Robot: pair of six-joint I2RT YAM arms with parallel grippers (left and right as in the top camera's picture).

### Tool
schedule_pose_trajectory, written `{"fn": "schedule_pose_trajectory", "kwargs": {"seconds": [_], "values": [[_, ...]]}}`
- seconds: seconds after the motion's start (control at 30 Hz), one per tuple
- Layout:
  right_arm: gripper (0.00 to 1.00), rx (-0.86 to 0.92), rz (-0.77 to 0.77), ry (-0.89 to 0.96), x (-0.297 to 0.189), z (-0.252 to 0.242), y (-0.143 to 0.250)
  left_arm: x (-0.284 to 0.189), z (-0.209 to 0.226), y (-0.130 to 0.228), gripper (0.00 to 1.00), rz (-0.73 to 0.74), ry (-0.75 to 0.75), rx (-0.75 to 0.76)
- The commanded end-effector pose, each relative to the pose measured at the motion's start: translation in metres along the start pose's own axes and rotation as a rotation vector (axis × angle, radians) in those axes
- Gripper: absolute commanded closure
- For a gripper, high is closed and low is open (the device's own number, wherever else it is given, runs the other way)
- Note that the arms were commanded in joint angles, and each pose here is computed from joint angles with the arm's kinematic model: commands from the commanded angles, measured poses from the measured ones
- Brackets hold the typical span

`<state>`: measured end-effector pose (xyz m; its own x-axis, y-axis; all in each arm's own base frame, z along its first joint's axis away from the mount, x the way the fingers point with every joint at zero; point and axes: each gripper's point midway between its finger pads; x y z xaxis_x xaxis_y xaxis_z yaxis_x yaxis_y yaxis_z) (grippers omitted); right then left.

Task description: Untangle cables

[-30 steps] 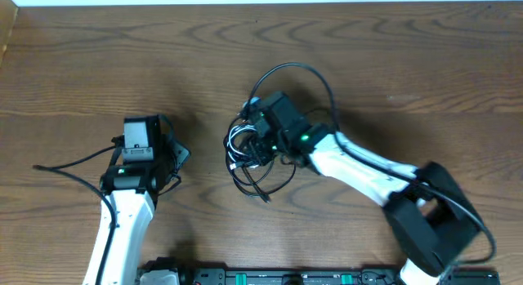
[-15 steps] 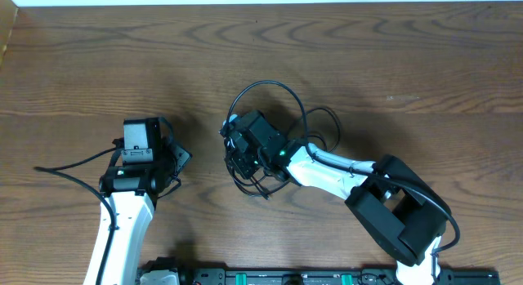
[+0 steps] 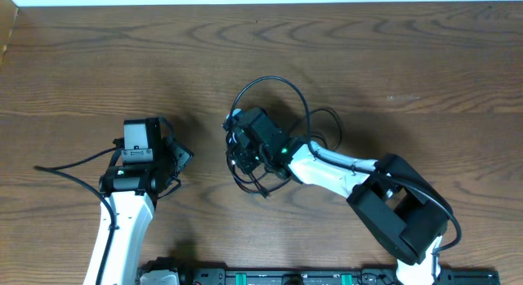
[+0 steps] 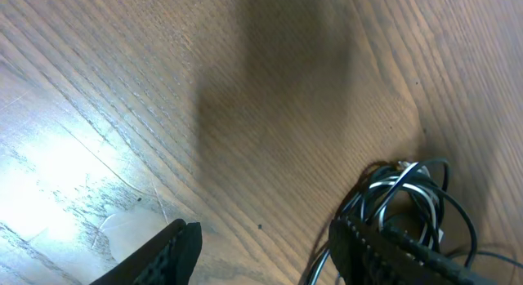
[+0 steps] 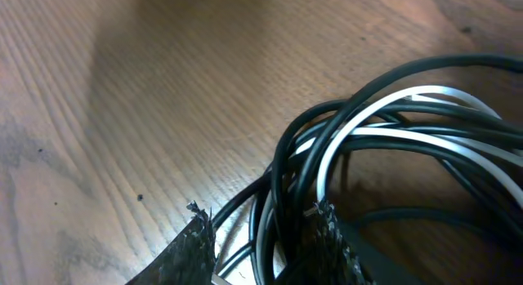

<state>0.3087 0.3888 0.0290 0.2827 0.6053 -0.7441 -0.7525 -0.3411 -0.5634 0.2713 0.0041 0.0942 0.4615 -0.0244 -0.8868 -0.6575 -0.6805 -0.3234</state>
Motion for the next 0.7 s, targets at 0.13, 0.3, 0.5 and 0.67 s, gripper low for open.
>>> {"fn": "schedule_pose_trajectory", "kwargs": {"seconds": [0.13,0.3,0.5,0.67], "values": [[0.67,0.026,-0.065,0.028,-0.015,-0.008,-0.026,0.000,0.001,-0.002,0.41,0.000,-0.010,0.006],[0.66,0.027,-0.059,0.063,-0.016,-0.019,-0.025,0.000,0.001,-0.002,0.37,0.000,-0.010,0.006],[0.70,0.047,-0.039,0.099,-0.011,-0.035,-0.018,0.000,0.001,-0.002,0.37,0.000,-0.010,0.006],[0.71,0.049,0.001,0.078,-0.007,-0.031,-0.007,0.000,0.001,-0.002,0.36,0.000,-0.010,0.006]]}}
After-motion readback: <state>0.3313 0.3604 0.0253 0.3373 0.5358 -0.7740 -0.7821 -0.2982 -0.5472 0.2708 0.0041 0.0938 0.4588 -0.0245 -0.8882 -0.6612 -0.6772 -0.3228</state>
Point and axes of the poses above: each gripper's point midway between its finger pads, its own x axis out along the fingers, its own z axis along the line the jaws close on, y = z × x, and after that the axes turned 7 degrees about x, right-handed
